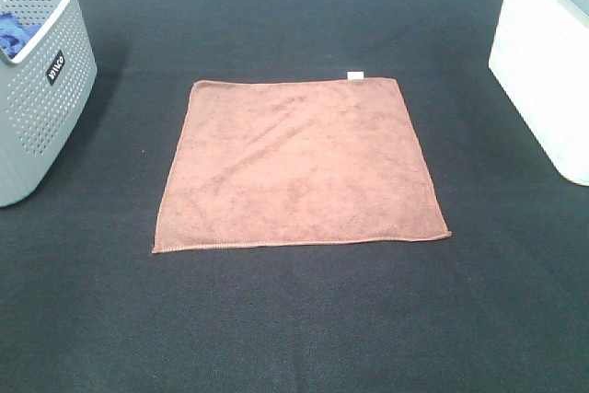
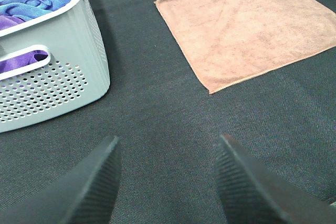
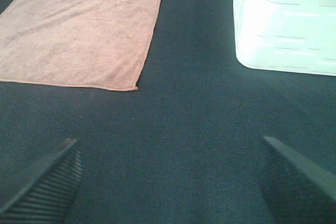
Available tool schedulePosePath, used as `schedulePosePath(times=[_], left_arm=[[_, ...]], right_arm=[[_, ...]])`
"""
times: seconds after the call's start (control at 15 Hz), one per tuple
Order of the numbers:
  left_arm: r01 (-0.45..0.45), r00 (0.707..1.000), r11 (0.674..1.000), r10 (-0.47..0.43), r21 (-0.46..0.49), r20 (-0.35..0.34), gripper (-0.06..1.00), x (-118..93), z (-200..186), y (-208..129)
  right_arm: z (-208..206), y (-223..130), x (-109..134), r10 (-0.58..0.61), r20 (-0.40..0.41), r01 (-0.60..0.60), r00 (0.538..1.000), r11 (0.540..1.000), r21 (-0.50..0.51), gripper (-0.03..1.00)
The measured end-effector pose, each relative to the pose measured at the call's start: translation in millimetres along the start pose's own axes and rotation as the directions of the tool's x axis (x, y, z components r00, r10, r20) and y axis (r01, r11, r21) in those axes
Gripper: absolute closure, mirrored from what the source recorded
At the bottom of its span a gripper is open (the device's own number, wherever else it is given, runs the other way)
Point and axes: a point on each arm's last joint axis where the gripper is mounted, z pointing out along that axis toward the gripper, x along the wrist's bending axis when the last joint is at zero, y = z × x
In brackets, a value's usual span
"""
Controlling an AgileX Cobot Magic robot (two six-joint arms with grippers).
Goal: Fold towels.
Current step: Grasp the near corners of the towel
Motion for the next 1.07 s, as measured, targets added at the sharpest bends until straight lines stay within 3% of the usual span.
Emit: schedulePosePath(times=[1.07], left_arm=[[0.000,1.000,1.000,0.000,0.000,0.000,0.42,0.0,0.0,0.0]], right_arm=[[0.0,0.0,0.0,0.000,0.000,0.000,1.000,1.000,0.000,0.12]])
